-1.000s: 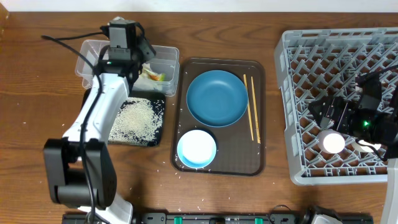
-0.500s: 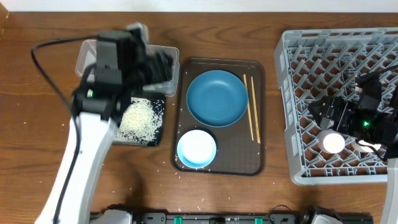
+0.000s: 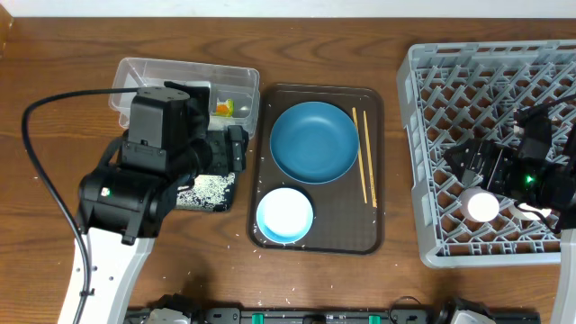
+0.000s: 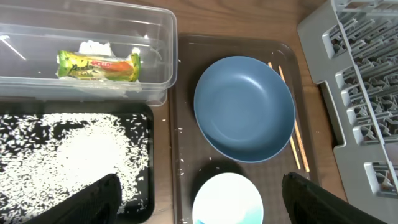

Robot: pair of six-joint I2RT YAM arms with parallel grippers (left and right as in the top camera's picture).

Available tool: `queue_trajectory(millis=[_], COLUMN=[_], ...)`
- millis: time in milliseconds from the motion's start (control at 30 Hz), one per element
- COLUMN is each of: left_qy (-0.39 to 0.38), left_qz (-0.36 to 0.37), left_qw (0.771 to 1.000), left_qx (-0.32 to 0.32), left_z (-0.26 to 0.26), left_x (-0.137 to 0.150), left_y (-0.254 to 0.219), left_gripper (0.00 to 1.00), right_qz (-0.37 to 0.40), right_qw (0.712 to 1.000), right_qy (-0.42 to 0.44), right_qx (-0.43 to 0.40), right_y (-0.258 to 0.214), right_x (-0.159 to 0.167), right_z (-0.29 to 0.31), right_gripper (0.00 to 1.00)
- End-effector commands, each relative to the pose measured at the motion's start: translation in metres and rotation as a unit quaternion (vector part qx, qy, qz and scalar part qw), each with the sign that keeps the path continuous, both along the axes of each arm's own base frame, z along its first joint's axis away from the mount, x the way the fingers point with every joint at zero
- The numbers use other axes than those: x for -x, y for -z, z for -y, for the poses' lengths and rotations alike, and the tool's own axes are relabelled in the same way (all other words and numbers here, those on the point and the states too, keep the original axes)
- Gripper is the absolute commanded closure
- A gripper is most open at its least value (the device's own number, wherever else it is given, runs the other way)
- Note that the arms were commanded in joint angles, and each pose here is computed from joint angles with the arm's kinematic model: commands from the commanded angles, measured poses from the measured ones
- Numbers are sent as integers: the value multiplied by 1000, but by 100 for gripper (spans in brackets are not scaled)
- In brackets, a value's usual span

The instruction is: Sort waste into correct bins and load items into the dishwasher rack

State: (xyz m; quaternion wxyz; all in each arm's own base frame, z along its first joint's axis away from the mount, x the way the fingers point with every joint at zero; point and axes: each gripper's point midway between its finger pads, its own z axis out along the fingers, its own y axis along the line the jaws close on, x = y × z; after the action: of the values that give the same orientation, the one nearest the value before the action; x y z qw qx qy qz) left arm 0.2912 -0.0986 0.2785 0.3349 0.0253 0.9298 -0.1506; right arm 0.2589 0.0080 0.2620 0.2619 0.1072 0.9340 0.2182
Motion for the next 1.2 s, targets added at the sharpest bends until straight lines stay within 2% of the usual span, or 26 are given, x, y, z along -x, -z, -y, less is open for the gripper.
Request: queue_trajectory(millis=[0,467,567,633,967,1167], left_qy=[-1,-6,-60,-74,-102,-107], left_qz=[7,16,61,83,242,295], left_qw=[1000,1000,994,992,965,950], left_qx=[-10,-15,-62,-68,-24,-6], left_z=[-3,-7,-36,-45,-65,-68], left_x=[0,4,8,20,63,76], left_y=[-2,-7,-20,-22,6,37], left_gripper=[13,9,7,7,6,5], right_qz=[7,7,7,7,7,7], right_qw=[1000,1000,1000,1000,1000,1000], right_qy=[-9,-9,-9,-9,-9,-9], right_qx=[4,4,4,4,4,4], right_y=[-4,-4,-4,-4,-4,-4], right_x=[0,0,0,0,0,0], right_z=[-3,-3,-3,-3,-3,-3], right_gripper=[1,1,1,1,1,1])
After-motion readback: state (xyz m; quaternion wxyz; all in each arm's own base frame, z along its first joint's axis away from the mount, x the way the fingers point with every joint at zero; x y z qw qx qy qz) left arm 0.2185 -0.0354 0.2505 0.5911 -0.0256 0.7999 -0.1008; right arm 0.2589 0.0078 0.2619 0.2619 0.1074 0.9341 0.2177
